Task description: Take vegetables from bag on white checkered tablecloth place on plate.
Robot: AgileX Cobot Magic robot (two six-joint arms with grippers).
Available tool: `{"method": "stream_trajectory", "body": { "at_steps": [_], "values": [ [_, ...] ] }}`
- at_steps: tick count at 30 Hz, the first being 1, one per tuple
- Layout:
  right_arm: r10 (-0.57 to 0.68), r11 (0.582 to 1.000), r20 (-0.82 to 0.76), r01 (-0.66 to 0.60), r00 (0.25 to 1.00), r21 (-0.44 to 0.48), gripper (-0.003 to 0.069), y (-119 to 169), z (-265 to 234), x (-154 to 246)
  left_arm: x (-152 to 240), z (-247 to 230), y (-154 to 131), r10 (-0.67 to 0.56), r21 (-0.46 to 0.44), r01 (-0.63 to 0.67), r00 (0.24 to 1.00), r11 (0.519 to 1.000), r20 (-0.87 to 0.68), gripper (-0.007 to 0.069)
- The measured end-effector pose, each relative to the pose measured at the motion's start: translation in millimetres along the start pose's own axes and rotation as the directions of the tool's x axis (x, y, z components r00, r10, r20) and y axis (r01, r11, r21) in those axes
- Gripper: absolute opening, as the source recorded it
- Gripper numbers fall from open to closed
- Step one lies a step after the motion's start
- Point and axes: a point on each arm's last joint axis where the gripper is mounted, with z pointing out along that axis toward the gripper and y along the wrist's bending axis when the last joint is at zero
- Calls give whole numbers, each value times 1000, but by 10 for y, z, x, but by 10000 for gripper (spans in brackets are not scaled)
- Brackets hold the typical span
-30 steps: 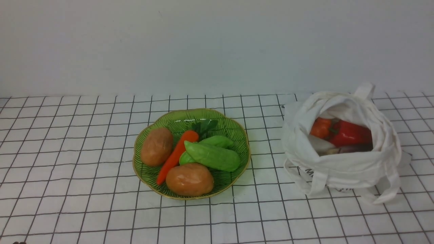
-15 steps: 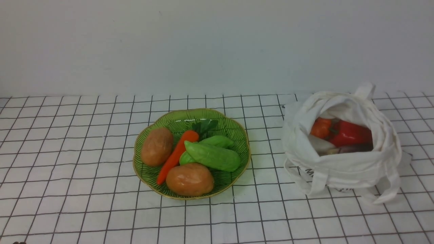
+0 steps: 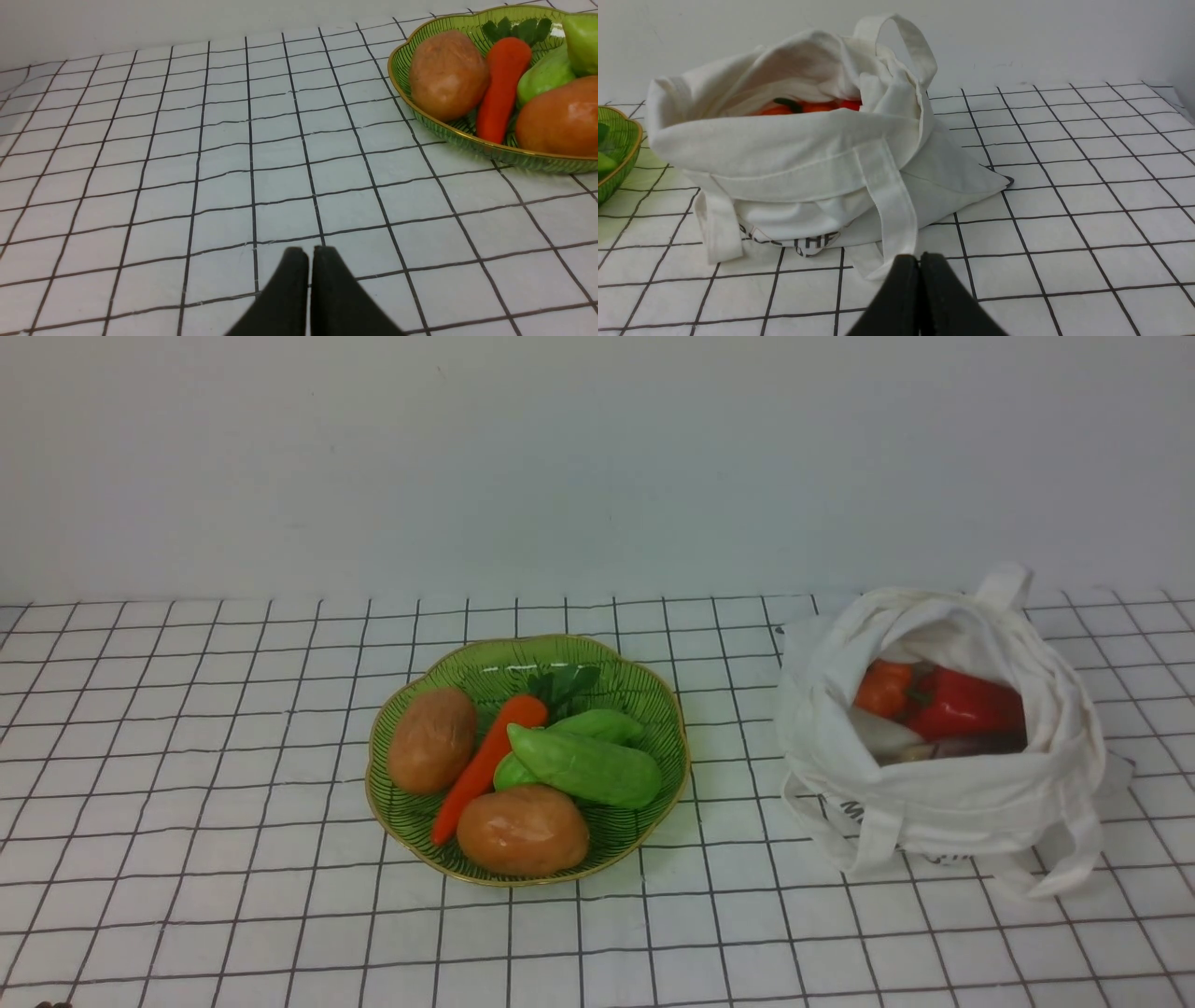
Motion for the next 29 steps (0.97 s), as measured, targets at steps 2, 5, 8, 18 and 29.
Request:
{"method": "stream_trajectory", "body": {
  "at_steps": [2,5,8,18,29],
  "values": [
    [1,1000,0,-1,1000,0,-13,0,0,0,0,0,0,0,0,0,1000,1000,0,-8],
    [8,1000,0,-8,1000,0,-13,0,0,0,0,0,0,0,0,0,1000,1000,0,-8],
    [9,1000,0,-9,1000,0,-13,0,0,0,0,0,0,0,0,0,1000,1000,0,-8],
    [10,1000,1,-10,1000,0,-13,0,0,-1,0,0,0,0,0,0,1000,1000,0,-8],
    [10,1000,1,-10,1000,0,-13,0,0,-1,0,0,0,0,0,0,1000,1000,0,-8]
  ]
}}
